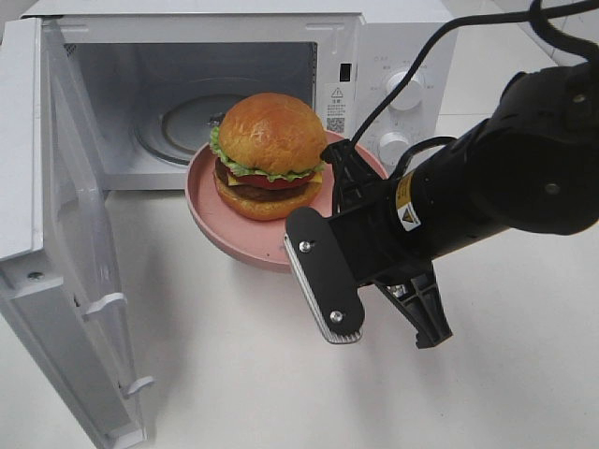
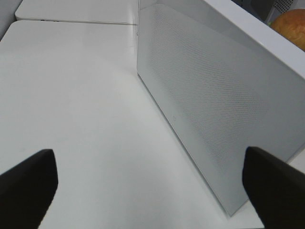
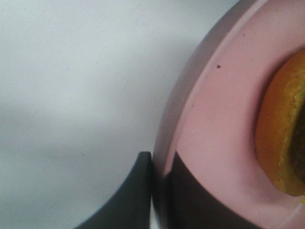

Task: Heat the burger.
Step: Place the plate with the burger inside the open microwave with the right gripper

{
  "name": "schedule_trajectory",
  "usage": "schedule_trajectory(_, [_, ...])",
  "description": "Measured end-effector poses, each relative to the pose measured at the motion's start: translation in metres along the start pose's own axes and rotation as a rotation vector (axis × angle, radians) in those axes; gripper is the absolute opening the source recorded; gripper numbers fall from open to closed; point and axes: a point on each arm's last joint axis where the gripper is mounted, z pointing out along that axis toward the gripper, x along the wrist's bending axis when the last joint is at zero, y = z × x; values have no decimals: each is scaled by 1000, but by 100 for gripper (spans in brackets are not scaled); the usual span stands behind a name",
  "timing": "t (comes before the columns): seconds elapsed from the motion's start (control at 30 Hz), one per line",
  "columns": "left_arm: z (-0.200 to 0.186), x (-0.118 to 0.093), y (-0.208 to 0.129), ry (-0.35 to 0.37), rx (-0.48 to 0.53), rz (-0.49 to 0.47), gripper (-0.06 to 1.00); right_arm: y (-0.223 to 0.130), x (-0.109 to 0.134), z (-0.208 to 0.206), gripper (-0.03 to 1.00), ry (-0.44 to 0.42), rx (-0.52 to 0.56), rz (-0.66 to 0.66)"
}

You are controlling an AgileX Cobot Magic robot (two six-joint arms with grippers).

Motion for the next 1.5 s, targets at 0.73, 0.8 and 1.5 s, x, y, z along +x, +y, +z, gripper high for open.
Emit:
schedule_trajectory(0.73, [0,0,0,0,0,0,97,12,-38,36,4,-8,-1,25])
schedule_trajectory(0.8, [0,0,0,0,0,0,97,14,-42,40,4,-13,-2,41])
schedule_trajectory(1.5, [0,0,0,0,0,0,97,24,-85,70,4,-27,30,95])
